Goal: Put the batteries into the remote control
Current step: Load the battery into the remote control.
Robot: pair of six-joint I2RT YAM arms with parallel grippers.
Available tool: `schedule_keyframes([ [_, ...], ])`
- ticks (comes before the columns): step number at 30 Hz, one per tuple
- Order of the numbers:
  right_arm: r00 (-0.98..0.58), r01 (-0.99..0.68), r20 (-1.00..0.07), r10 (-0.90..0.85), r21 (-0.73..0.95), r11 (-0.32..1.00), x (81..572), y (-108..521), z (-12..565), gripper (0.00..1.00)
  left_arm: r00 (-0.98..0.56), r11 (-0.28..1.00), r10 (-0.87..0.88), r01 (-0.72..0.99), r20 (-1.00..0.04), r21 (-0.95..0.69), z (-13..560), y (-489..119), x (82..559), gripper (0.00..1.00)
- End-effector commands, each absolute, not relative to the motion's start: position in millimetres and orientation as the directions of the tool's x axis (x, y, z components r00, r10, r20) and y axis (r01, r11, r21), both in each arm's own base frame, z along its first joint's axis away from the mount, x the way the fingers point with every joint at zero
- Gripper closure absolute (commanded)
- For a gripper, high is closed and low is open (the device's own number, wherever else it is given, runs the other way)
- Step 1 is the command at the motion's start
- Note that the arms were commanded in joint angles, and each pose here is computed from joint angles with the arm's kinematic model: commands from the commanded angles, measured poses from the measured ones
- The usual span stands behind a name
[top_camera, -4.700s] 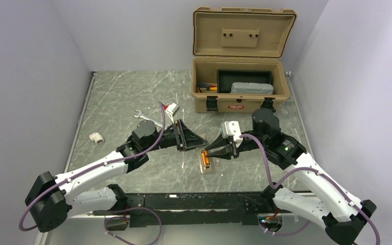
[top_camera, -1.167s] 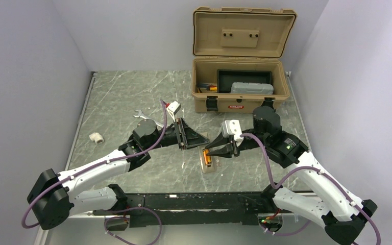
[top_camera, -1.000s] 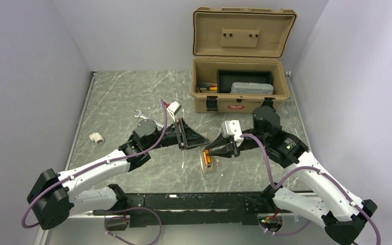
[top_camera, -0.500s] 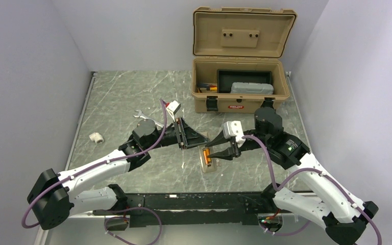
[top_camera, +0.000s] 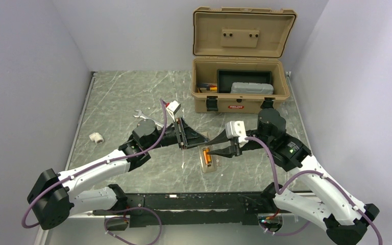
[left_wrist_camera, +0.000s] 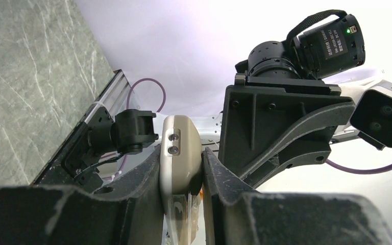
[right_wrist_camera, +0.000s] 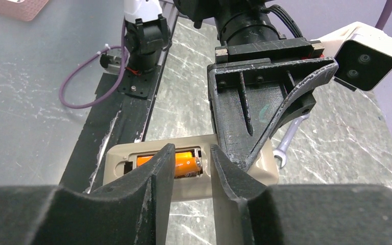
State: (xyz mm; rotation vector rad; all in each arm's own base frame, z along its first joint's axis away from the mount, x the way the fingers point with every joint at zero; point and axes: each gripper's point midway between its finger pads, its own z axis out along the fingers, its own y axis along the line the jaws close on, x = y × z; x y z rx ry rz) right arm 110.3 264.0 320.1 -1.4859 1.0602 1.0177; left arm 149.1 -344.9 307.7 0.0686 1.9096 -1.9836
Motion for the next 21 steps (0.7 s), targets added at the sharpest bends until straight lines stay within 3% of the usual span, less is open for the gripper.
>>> schedule_keyframes([
  [1, 0.291, -0.952, -0.953, -0.088, -0.279, -0.128, 107.8, 264.9, 329.7, 0.68, -0.913, -0.076, -0.251, 0.349, -0.321, -0.934, 335.0, -344.4, 146.3, 1.0],
  [21, 0.265, -0.956, -0.957, -0.117, -0.245, -0.164, 101.8, 262.6, 319.7, 0.73, -0.915, -0.077, -0.25, 0.346, -0.317, -0.935, 334.4, -345.3, 147.1, 1.0],
])
